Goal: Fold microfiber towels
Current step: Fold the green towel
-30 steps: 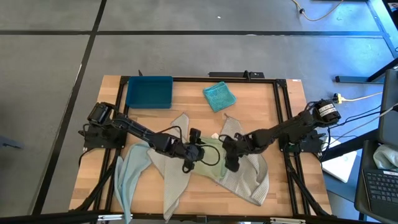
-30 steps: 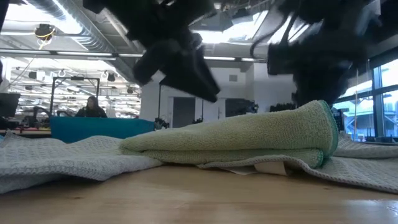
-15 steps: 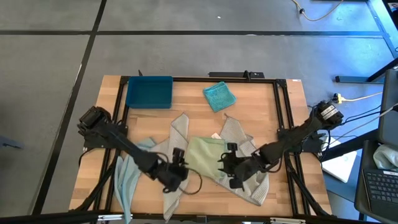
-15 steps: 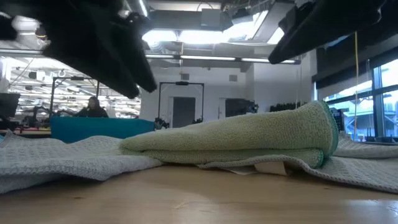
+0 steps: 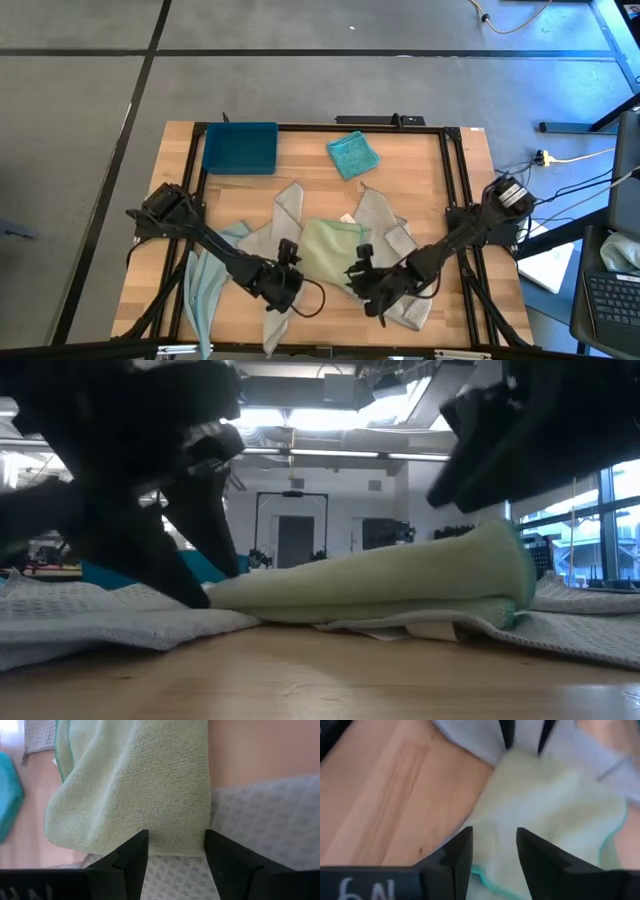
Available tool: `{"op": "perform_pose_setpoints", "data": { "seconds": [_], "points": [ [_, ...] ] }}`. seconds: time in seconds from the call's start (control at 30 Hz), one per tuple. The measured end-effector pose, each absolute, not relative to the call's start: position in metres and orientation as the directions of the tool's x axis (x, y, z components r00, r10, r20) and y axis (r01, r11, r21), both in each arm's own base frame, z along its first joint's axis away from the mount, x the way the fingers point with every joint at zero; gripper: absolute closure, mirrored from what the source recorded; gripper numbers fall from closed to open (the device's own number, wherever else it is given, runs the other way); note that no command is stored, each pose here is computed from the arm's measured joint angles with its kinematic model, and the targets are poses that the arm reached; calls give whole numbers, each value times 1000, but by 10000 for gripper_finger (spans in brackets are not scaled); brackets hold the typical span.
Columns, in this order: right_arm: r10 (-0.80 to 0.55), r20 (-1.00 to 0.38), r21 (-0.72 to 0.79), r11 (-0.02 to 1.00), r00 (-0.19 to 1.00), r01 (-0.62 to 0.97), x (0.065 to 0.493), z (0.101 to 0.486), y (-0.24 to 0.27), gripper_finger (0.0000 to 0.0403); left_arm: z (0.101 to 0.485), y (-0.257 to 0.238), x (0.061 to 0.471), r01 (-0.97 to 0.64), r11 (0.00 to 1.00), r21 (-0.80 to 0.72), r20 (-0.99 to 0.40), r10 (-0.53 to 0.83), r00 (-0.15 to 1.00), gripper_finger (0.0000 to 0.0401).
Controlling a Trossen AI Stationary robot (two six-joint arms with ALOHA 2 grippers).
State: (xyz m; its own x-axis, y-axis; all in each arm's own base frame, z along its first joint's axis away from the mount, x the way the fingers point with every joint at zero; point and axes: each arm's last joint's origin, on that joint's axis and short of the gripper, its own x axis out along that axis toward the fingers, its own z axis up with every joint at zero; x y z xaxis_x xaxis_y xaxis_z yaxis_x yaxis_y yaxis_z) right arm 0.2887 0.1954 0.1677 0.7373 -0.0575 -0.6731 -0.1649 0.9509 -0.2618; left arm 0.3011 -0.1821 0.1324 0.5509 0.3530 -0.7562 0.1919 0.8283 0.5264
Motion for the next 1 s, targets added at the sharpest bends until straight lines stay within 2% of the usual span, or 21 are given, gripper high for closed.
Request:
{"op": "perform_pose_setpoints", "data": {
  "seconds": [0.1,0.37,0.67,1.0],
  "points": [
    [-72,-669,-321,925,740,-201,291,166,199,249,128,-183,303,246,788,564,-750,363,554,217],
    [-86,-689,-334,919,720,-209,293,155,200,249,125,-183,302,370,692,620,-747,376,548,217],
    [-108,-724,-343,913,681,-220,293,131,206,249,123,-180,303,408,592,695,-704,441,557,217],
    [-195,-684,-417,895,703,-157,294,129,203,249,126,-176,305,386,500,775,-626,520,582,217]
  ]
}}
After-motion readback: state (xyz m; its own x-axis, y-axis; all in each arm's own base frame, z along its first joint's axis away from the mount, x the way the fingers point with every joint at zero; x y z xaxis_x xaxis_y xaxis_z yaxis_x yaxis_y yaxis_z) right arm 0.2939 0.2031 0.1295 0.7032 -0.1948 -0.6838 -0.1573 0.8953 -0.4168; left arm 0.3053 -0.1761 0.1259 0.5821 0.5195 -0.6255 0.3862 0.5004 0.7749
